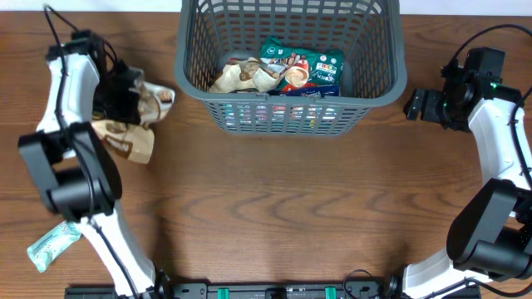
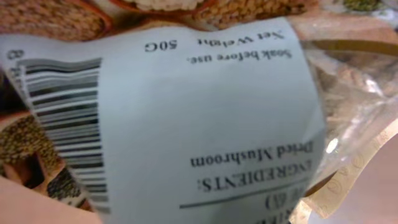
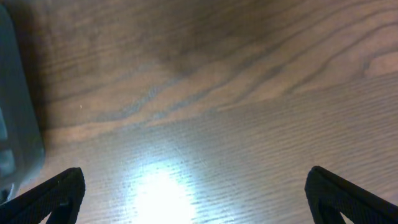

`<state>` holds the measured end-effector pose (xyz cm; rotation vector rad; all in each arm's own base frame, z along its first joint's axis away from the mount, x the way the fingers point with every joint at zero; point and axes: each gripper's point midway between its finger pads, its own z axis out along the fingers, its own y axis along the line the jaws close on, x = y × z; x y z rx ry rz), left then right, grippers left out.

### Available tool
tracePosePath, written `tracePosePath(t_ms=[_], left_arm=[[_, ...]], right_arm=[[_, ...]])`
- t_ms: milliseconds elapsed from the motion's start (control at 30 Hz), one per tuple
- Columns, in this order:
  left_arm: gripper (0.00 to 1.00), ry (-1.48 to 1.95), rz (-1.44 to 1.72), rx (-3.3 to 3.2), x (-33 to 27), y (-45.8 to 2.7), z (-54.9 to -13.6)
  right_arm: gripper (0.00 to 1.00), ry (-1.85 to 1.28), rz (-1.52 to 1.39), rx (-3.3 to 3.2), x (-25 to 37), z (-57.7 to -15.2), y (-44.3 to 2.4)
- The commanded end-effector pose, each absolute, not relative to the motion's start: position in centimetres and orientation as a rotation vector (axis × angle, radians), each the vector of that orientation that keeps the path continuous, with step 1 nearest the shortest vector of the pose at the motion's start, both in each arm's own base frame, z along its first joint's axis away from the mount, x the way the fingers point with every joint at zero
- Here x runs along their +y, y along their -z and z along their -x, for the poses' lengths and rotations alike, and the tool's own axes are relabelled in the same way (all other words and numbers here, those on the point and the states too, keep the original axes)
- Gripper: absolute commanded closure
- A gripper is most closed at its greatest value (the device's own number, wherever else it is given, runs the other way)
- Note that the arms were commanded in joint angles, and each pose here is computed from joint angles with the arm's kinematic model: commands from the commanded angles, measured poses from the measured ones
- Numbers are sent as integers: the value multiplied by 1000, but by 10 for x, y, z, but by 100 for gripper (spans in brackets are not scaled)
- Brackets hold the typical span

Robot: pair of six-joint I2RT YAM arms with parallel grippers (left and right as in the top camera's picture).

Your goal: Pack container

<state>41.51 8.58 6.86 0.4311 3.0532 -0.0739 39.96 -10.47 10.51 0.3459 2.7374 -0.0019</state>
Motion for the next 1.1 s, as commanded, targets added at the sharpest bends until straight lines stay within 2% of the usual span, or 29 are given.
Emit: tracePosePath(t_ms=[0, 267, 433, 600, 767, 933, 1067], left_arm=[[94, -2, -309, 2884, 81, -150, -416], [94, -74, -91, 2529, 64, -297, -386], [95, 37, -307, 2244, -7, -383, -374], [94, 61, -688, 1974, -99, -433, -374], [94, 27, -1084, 1774, -183, -421, -384], [94, -43, -1422, 1668, -234, -365, -408], [94, -26, -1478, 1720, -251, -316, -438]], right_arm=[[1, 11, -283, 2743, -102, -398, -108], [1, 11, -277, 2743, -102, -398, -108], [1, 14, -267, 2742, -102, -398, -108], [1, 13, -267, 2743, -102, -398, -108], [1, 8, -269, 2755, -101, -395, -107], [1, 0, -271, 2775, -99, -391, -106], [1, -5, -274, 2793, -98, -387, -104]])
